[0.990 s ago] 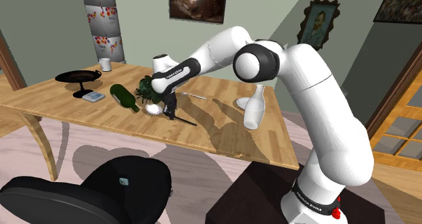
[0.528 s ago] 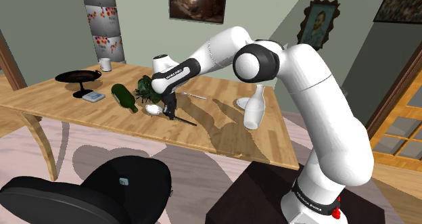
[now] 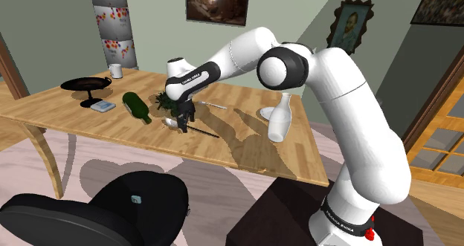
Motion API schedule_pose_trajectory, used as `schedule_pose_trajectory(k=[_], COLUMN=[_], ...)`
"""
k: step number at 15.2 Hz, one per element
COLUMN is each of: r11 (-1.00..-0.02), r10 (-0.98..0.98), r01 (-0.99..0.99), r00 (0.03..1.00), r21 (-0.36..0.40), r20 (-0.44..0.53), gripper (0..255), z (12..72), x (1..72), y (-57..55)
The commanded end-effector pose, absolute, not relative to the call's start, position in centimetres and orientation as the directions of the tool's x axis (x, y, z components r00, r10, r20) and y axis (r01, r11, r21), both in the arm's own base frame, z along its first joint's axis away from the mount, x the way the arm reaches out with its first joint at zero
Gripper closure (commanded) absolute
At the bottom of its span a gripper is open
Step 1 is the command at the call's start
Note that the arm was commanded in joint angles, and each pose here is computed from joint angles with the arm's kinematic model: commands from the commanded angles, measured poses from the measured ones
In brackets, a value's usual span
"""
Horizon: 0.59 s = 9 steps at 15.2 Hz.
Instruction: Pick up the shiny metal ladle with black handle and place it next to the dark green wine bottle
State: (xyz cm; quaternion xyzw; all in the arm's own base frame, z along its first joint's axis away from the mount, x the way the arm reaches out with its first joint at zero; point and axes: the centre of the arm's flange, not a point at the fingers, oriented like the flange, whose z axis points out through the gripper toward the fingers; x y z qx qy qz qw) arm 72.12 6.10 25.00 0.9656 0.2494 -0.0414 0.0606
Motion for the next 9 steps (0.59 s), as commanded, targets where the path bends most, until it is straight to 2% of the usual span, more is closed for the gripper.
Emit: schedule_pose_trajectory(k=[1, 9], r11=[-0.868, -0.868], r10=[0.477, 0.477], r01=[0.487, 0.487], r00=[0.872, 0.872], r21=[0.096, 0.096], r20=[-0.110, -0.110], gripper=[0, 0], z=[27.4, 28.4], x=[72.2, 72.3], y=[6.5, 6.6])
